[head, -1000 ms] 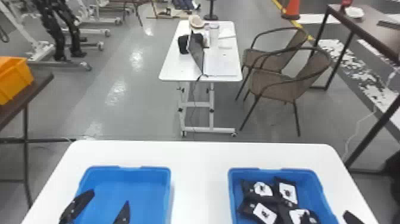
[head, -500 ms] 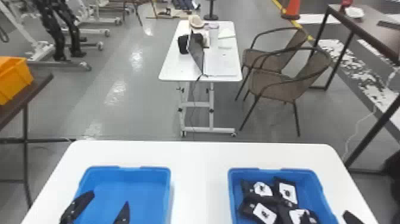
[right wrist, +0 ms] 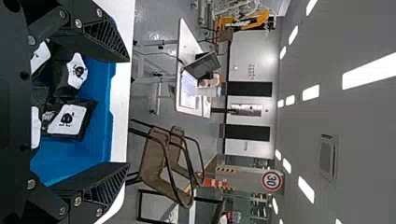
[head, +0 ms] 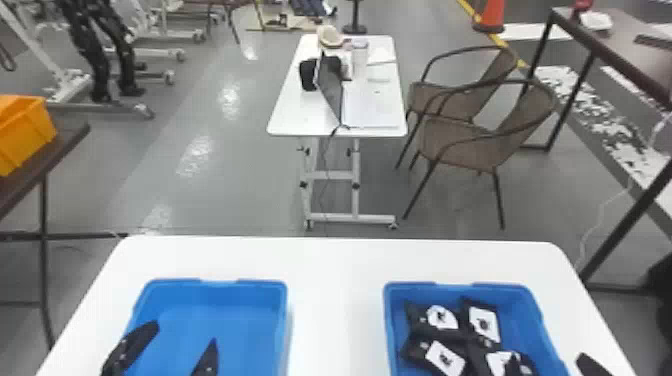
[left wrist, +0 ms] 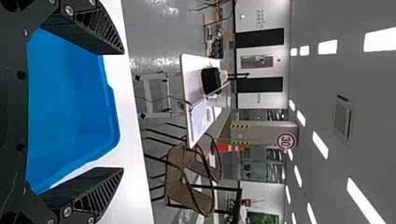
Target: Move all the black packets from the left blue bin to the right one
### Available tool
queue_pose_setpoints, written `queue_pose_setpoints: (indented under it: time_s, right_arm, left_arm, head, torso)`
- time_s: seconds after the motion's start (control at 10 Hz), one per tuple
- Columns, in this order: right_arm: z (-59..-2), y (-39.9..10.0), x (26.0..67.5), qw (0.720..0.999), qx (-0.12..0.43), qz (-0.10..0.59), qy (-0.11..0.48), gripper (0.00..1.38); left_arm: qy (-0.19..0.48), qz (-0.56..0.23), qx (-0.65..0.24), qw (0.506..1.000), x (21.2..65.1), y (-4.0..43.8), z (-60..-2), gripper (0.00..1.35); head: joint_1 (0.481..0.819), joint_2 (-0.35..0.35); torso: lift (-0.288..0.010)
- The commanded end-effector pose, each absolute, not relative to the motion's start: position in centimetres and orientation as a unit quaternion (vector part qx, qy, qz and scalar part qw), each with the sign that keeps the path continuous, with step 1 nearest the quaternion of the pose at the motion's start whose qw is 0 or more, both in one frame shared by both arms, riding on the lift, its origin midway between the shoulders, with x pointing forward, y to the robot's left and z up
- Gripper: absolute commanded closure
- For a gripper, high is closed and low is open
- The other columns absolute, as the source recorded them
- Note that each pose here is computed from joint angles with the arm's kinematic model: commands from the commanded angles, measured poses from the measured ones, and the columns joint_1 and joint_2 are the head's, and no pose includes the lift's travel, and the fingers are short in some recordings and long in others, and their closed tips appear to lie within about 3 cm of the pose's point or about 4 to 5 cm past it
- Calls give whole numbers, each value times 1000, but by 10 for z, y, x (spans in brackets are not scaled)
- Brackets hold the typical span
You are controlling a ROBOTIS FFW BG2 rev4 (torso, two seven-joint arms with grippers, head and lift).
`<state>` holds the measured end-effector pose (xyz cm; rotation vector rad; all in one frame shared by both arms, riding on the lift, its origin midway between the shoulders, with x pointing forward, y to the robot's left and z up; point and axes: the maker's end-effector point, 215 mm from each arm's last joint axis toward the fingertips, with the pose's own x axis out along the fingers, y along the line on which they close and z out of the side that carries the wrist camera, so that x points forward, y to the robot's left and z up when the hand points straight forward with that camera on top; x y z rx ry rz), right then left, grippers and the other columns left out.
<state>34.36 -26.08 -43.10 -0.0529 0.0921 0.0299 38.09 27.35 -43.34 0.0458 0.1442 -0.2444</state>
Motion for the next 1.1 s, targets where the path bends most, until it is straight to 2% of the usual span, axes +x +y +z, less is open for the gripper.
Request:
queue_pose_setpoints:
  time_s: [0.0, 1.0]
  right_arm:
    - [-432, -261, 344, 998, -25, 14, 47, 243]
    - [-434, -263, 343, 998, -22, 12, 51, 243]
  left_arm:
    - [73, -121, 20, 990, 380, 272, -435, 136]
    - [76, -121, 17, 990, 380, 272, -436, 136]
  head:
    - [695, 21]
    - [695, 17]
  torso:
    - [0]
    - [0]
